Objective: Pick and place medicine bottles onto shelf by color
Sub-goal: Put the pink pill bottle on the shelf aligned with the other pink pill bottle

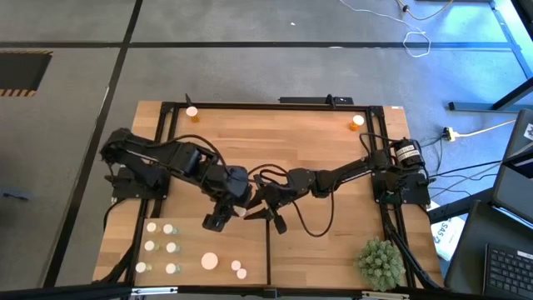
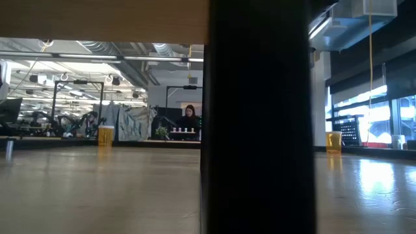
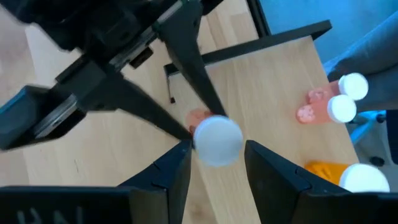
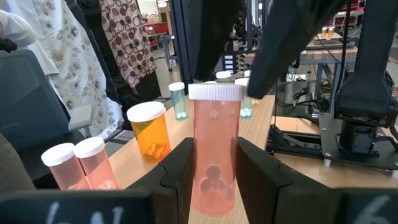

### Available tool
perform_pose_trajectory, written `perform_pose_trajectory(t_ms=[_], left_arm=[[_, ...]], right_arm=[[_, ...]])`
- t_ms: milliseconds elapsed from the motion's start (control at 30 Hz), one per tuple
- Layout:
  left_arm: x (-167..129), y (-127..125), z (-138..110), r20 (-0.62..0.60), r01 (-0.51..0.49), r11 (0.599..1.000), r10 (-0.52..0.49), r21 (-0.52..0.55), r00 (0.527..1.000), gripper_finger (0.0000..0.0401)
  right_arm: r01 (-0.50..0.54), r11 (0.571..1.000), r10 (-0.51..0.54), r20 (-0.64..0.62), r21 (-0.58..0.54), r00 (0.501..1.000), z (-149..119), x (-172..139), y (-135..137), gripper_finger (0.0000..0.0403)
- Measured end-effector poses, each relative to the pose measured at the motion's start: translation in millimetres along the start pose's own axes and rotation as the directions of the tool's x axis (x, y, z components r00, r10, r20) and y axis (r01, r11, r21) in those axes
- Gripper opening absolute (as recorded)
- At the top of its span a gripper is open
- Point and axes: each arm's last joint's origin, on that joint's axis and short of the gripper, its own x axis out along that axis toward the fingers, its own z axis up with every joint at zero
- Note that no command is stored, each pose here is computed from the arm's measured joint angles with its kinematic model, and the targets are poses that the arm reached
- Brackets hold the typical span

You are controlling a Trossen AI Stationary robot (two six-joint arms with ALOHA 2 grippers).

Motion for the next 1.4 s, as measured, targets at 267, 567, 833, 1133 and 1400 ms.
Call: perform_pose_trajectory(t_ms=[267, 567, 833, 1133, 1400], left_arm=[[0.8, -0.3, 0.6, 0.003, 0.009, 1.0, -0.009, -0.02, 1.0, 0.0143], [4.1, 0.8, 1.2, -0.002, -0.023, 0.999, 0.023, -0.022, 1.0, 0.0143], [4.1, 1.5, 1.3, 0.001, -0.054, 0.997, 0.054, -0.062, 0.999, 0.0143], [4.4, -2.0, 0.9, 0.004, -0.081, 0.993, 0.081, -0.092, 0.997, 0.0143], [8.8, -3.3, 0.0, -0.019, -0.087, 0.99, 0.086, -0.113, 0.996, 0.0143]], right_arm=[[-0.001, 1.0, 0.001, 0.0, -0.001, 1.0, 0.0, 0.0, 0.0, 0.0107], [0.017, 1.0, -0.017, 0.003, 0.003, 1.0, 0.1, 0.0, -0.5, 0.0107], [0.024, 1.0, -0.024, 0.006, 0.003, 1.0, 0.5, -0.4, -2.1, 0.0107], [0.027, 1.0, -0.027, 0.012, 0.004, 1.0, 1.3, -0.9, -3.6, 0.0107], [0.023, 1.0, -0.023, 0.016, 0.003, 1.0, 1.7, -0.8, -3.4, 0.0107]])
